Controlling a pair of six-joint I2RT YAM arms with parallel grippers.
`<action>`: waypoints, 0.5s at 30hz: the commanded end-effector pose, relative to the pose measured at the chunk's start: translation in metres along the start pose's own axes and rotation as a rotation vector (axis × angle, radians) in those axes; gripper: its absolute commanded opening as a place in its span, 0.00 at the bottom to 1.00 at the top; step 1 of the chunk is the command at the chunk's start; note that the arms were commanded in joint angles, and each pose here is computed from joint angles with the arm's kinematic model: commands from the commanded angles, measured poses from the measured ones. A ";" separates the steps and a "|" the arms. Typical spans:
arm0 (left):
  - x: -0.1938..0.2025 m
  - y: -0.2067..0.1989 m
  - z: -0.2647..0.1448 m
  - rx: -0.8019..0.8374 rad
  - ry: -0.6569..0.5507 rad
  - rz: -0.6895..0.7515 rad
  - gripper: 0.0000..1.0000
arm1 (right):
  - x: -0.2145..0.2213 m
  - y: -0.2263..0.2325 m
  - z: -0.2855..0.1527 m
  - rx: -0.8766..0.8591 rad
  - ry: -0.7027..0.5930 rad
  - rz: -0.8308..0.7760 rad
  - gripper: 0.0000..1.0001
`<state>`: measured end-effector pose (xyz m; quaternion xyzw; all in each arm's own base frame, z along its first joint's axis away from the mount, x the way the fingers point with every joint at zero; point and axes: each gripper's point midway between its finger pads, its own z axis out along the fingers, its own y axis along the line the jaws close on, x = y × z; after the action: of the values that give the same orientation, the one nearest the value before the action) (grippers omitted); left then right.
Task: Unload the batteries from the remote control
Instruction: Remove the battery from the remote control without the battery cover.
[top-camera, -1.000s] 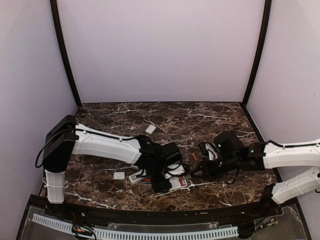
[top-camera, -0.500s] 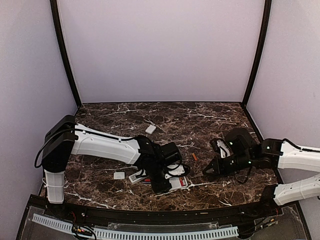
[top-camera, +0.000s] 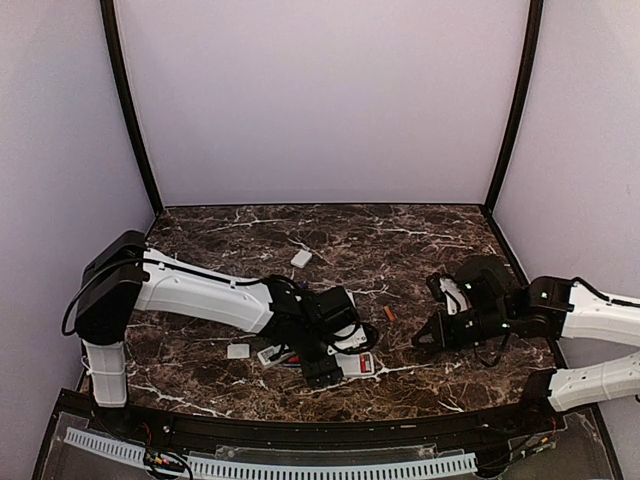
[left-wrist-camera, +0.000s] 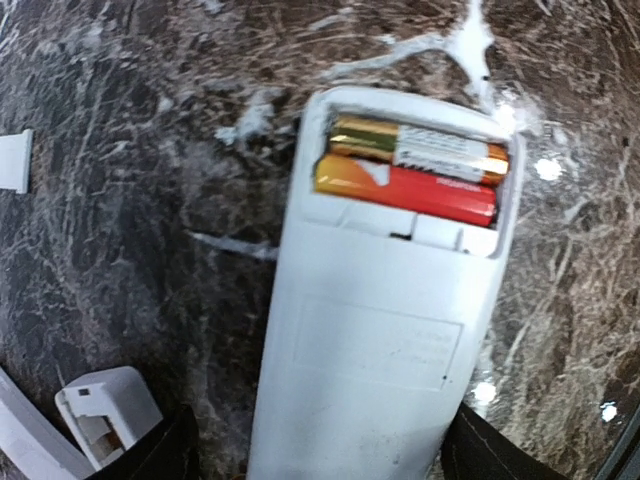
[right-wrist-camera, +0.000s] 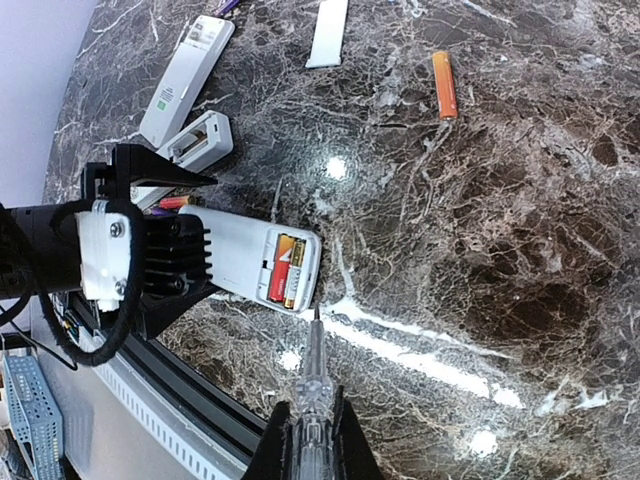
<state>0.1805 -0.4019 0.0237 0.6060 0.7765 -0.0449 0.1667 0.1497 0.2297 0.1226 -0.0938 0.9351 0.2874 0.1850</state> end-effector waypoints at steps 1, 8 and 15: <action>0.033 0.043 0.001 -0.168 0.101 -0.013 0.82 | -0.007 0.004 -0.006 -0.017 -0.041 -0.023 0.00; 0.027 0.068 -0.007 -0.205 0.065 -0.115 0.84 | -0.008 0.007 -0.008 -0.036 -0.053 -0.030 0.00; 0.014 0.066 -0.022 -0.131 -0.005 -0.226 0.84 | -0.011 0.008 -0.008 -0.056 -0.087 -0.040 0.00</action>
<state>0.2379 -0.3772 0.0320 0.5376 0.8162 0.0088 0.2116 0.1506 0.2306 0.1359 -0.1009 0.9223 0.3089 0.2093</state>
